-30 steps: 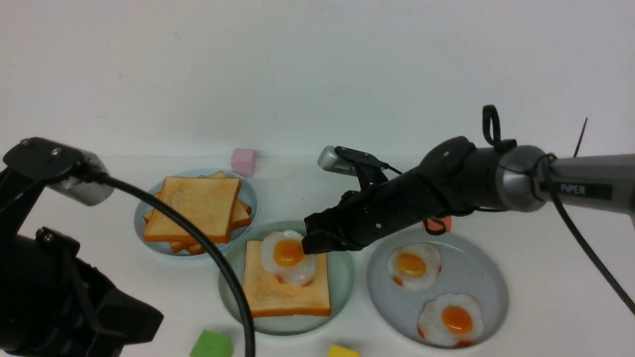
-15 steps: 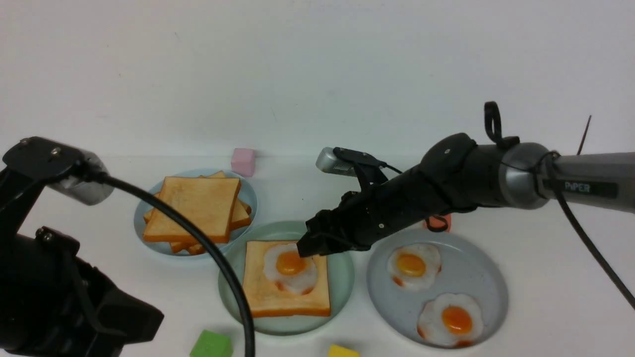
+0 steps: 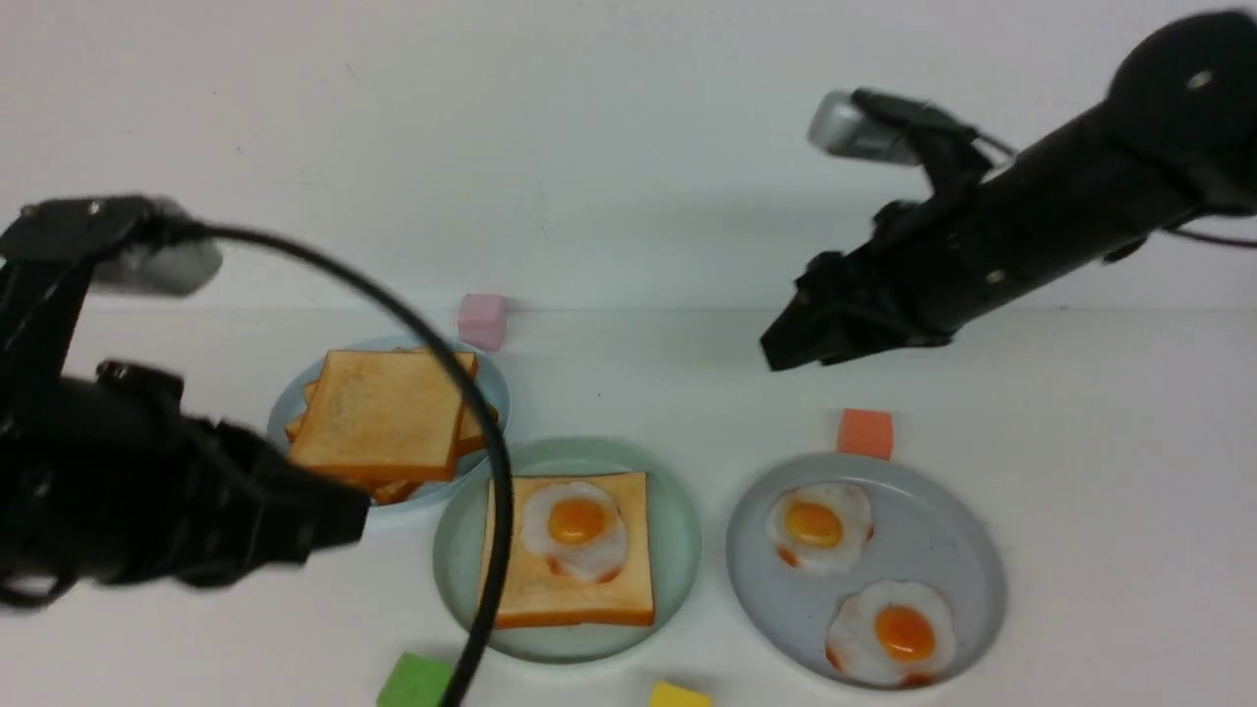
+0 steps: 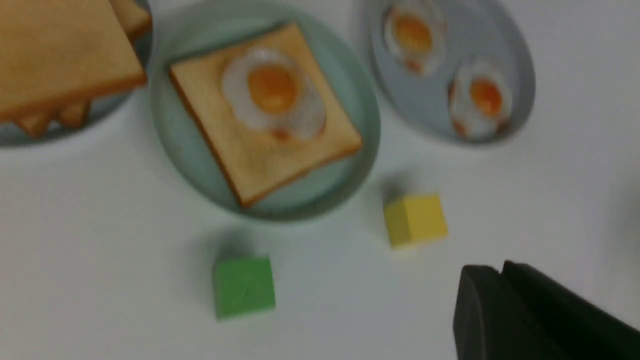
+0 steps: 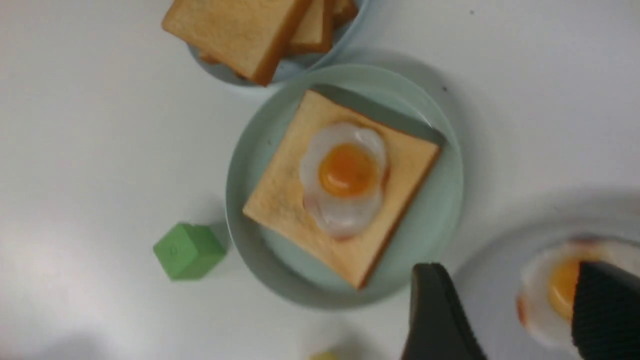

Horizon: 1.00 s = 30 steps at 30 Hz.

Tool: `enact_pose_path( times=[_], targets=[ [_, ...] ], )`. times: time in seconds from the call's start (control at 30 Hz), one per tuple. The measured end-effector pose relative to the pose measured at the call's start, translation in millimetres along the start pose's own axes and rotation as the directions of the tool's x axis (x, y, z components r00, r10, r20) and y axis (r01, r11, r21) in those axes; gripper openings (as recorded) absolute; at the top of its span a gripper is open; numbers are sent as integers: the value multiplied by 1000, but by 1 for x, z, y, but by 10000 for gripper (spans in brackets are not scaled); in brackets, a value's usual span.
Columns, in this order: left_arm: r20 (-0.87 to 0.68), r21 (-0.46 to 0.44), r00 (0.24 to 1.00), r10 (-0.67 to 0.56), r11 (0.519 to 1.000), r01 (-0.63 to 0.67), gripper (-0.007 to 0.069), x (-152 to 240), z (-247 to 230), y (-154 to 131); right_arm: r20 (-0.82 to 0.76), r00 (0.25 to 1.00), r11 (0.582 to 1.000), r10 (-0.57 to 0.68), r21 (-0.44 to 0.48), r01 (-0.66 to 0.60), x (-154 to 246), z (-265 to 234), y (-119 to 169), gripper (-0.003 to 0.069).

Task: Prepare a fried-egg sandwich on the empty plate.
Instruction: Use the left arm to grab a slice of bread

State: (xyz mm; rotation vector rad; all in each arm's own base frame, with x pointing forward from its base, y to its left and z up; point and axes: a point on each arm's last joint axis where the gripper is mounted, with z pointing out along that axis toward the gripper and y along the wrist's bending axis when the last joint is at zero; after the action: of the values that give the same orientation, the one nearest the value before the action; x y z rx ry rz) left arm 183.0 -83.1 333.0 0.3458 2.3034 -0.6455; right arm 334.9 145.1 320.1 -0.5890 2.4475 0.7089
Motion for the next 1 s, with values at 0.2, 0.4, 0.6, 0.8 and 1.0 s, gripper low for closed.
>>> enact_pose_path(
  times=[0.2,0.4,0.6,0.8,1.0],
  targets=[
    [31,-60,989,-142,988,144,64,-13,43,23,-49,993,995,-104,2,104,24,-23,49,388],
    [11,-155,890,-455,879,451,124,-35,80,72,-134,962,971,-239,-53,234,61,-26,93,388],
    [-28,-223,825,-565,808,545,291,-63,100,135,-206,930,951,-306,-107,289,83,-20,112,388],
    [-144,-260,874,-465,869,420,397,-71,129,186,-218,926,950,-309,-116,290,85,-19,114,388],
    [-228,-254,893,-388,909,330,404,-63,159,209,-228,924,951,-306,-124,285,86,-19,114,388]
  ],
)
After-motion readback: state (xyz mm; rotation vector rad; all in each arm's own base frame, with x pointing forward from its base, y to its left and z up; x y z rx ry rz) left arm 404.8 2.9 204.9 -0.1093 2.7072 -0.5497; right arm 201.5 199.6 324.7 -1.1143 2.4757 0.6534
